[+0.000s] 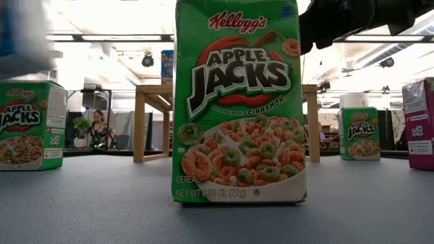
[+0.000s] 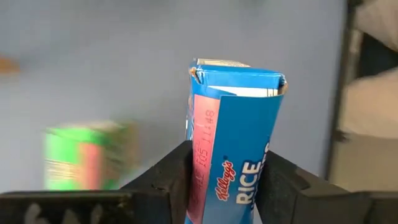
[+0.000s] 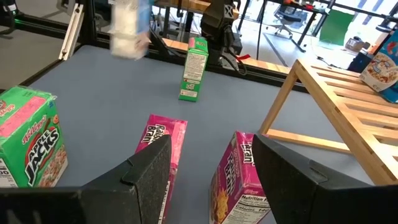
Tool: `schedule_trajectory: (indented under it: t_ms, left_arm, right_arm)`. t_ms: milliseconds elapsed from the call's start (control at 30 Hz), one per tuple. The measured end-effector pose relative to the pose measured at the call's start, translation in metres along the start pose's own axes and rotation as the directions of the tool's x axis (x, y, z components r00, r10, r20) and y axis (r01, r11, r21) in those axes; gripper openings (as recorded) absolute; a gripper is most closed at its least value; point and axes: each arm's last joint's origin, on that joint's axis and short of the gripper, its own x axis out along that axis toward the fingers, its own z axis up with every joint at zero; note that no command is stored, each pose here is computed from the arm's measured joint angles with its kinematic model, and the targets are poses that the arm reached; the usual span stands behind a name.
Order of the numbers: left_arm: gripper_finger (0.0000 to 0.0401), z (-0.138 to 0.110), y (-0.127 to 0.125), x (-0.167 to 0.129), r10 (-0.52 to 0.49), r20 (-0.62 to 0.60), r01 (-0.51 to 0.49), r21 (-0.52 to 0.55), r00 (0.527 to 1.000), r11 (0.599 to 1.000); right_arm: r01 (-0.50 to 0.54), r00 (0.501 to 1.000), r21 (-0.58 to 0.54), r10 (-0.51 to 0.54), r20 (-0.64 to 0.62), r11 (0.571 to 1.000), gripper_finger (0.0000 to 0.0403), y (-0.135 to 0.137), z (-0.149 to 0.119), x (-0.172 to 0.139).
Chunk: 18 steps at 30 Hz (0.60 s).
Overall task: Stack cereal on shelf
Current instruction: Put the blue cereal box on the shelf aligned with the other blue cereal boxes
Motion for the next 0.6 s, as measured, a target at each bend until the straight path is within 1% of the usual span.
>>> schedule_trajectory:
  t_ms: [133, 267, 400, 533, 600]
  left_arm:
    - [0.0130, 0.019, 0.021, -0.031, 0.078, 0.081, -0.086, 0.101, 0.994, 0.991]
    - [0.0130, 0.037, 0.047, -0.051, 0.122, 0.107, -0.136, 0.134, 0.987, 0.982]
    - [0.0130, 0.052, 0.074, -0.054, 0.175, 0.120, -0.194, 0.175, 0.977, 0.965]
    - [0.0130, 0.065, 0.105, -0.052, 0.225, 0.102, -0.242, 0.203, 0.969, 0.949]
    - [0.0130, 0.070, 0.121, -0.051, 0.238, 0.084, -0.250, 0.206, 0.968, 0.946]
  right_arm:
    - [0.000, 1.000, -0.001, 0.000, 0.000, 1.000, 0.0214, 0.000, 0.000, 0.000]
    - [0.000, 1.000, 0.000, 0.000, -0.001, 1.000, 0.0214, 0.000, 0.000, 0.000]
    - [0.000, 1.000, 0.000, 0.000, -0.001, 1.000, 0.0214, 0.000, 0.000, 0.000]
    - [0.000, 1.000, 0.006, 0.000, -0.001, 1.000, 0.0214, 0.000, 0.000, 0.000]
    - [0.000, 1.000, 0.012, 0.000, -0.001, 1.000, 0.0214, 0.000, 0.000, 0.000]
